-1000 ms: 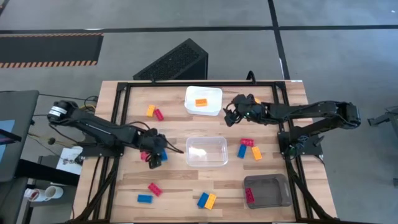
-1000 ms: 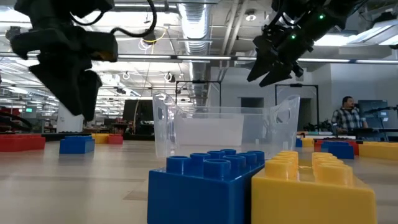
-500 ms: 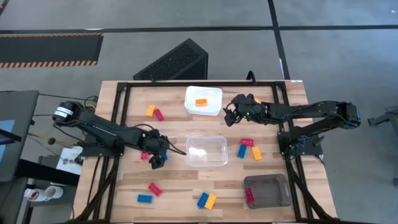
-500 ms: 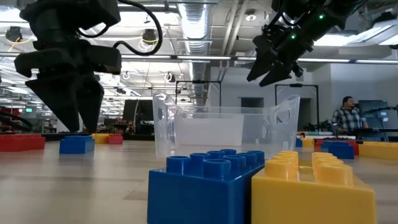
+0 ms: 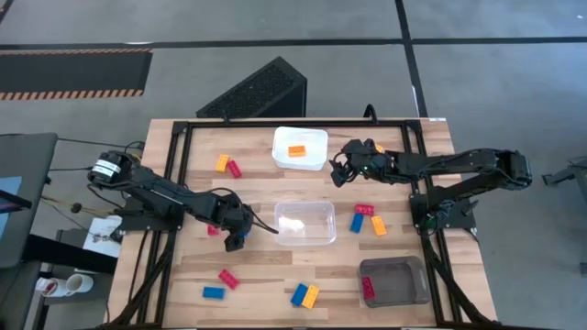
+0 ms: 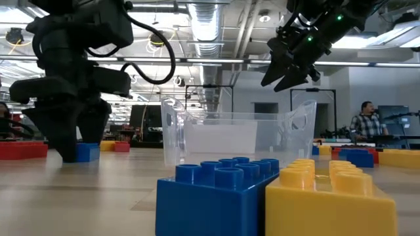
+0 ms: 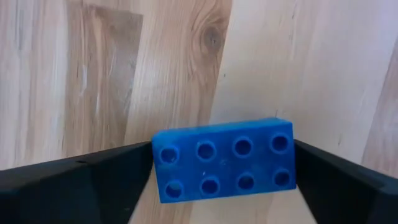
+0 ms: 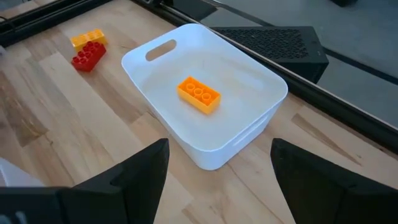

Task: Sort & place blocks by color
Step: Put the blue game piece into the transparent bin

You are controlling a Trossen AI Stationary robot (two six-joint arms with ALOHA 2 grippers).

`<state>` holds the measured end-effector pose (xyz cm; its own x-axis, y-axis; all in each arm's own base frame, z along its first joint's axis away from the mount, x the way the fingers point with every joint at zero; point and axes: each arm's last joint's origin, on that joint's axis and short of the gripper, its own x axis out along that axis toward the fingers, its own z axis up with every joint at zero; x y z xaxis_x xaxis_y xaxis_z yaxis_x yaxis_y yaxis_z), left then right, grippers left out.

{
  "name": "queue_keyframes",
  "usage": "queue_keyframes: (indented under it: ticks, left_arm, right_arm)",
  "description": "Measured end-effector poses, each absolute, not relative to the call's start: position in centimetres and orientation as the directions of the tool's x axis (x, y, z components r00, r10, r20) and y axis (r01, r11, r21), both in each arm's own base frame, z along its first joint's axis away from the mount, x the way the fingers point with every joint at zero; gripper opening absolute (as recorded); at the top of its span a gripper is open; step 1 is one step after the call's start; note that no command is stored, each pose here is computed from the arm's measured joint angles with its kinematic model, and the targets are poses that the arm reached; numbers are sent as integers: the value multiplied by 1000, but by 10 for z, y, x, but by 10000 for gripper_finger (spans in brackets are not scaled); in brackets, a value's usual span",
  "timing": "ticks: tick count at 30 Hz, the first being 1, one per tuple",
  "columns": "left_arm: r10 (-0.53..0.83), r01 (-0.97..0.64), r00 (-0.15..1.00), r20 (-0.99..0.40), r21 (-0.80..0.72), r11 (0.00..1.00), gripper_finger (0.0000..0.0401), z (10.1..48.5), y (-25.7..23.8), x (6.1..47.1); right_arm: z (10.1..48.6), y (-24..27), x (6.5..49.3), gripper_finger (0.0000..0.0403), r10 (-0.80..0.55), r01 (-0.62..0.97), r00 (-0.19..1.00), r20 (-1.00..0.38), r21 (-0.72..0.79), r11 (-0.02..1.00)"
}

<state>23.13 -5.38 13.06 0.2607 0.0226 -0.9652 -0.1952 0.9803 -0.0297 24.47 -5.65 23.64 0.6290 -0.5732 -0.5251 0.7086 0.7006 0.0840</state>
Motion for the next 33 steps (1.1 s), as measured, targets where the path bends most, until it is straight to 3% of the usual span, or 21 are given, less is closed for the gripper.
queue_keyframes:
  ticks: [4, 8, 12, 14, 18, 20, 23, 33]
  left_arm:
    - [34, -165, 297, -954, -16, 986, 262, 140, -57, 236]
    - [197, -188, 285, -938, 147, 971, 260, 174, -51, 231]
    - [271, -229, 483, -833, 179, 957, 260, 225, -47, 228]
    - [242, -208, 644, -725, 138, 968, 260, 247, -47, 228]
    - [134, -120, 922, -362, 61, 991, 260, 272, -48, 230]
    - [42, -31, 982, -185, 63, 998, 260, 269, -50, 230]
    - [31, -31, 1000, -2, 59, 998, 260, 256, -46, 230]
    - [108, -105, 981, -160, 23, 994, 260, 195, -36, 273]
  right_arm:
    - [236, -55, 245, 302, -570, 705, 632, -525, 84, 704]
    - [236, -55, 245, 302, -568, 704, 630, -529, 82, 705]
    - [236, -55, 245, 302, -568, 704, 631, -528, 83, 705]
    - [237, -55, 245, 302, -570, 704, 634, -523, 85, 705]
    - [241, -54, 248, 302, -570, 692, 664, -484, 111, 713]
    - [245, -51, 251, 302, -564, 669, 694, -449, 110, 735]
    - [253, -45, 252, 302, -551, 632, 737, -392, 111, 767]
    - [259, -42, 249, 302, -545, 616, 752, -371, 98, 782]
